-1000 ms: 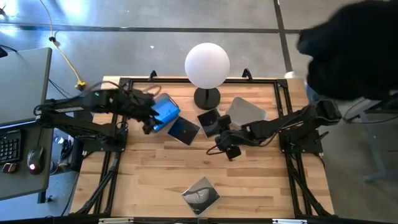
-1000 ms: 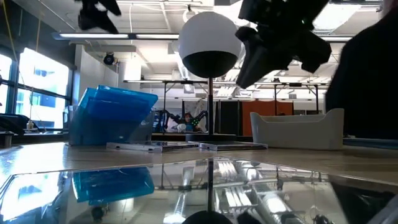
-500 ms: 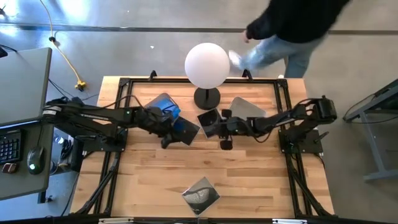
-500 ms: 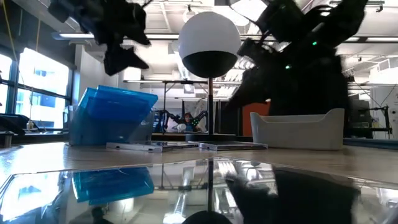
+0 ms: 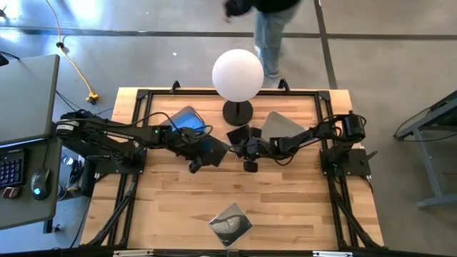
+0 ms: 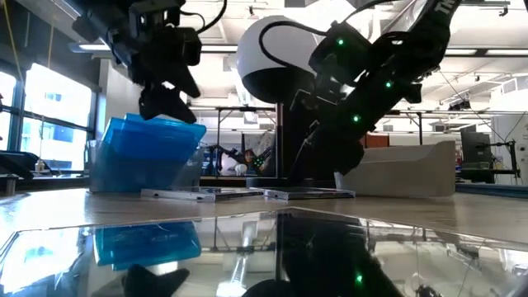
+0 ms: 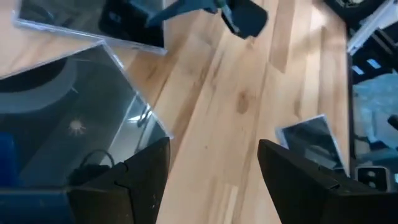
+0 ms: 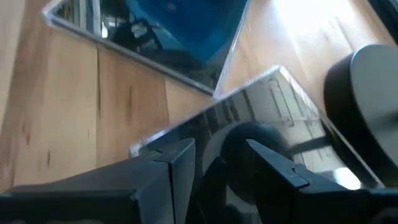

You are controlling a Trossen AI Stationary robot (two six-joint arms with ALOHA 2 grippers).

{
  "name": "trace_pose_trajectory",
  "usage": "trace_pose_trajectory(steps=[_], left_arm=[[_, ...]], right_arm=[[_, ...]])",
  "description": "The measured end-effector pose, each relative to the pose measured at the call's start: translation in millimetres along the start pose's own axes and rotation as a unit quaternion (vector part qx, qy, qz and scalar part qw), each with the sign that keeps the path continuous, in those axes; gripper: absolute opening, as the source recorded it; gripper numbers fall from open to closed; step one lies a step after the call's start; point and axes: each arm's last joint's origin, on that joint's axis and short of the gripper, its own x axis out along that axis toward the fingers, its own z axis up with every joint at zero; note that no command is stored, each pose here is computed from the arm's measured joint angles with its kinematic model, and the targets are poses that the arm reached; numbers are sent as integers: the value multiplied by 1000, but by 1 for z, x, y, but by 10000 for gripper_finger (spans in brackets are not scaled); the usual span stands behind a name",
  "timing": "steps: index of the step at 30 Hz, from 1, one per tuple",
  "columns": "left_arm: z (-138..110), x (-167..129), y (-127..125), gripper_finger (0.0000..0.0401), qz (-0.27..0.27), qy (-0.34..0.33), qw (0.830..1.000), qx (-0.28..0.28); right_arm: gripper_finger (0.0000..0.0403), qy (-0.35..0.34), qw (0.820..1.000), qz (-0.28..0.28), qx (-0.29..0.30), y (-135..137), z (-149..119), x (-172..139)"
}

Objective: Pick & place jewel cases by type
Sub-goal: Put the top right black CD case into the gray bin

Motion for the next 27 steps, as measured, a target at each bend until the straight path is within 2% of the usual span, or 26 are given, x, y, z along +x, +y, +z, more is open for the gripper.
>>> trace_pose_trajectory(steps=[5, 13, 22, 27], left_arm=[[0, 0, -1, 241, -13, 6, 1000, 1], [0, 0, -1, 241, -13, 5, 1000, 2], [0, 0, -1, 241, -13, 4, 1000, 1], [4, 0, -3, 241, -24, -14, 1000, 0]], right_arm=[[133, 21, 999, 28, -2, 6, -1, -1], [133, 12, 992, 30, -124, 17, 5, -22], [133, 21, 994, 4, -111, 0, 17, -55], [133, 21, 997, 33, -73, 3, 16, -52]])
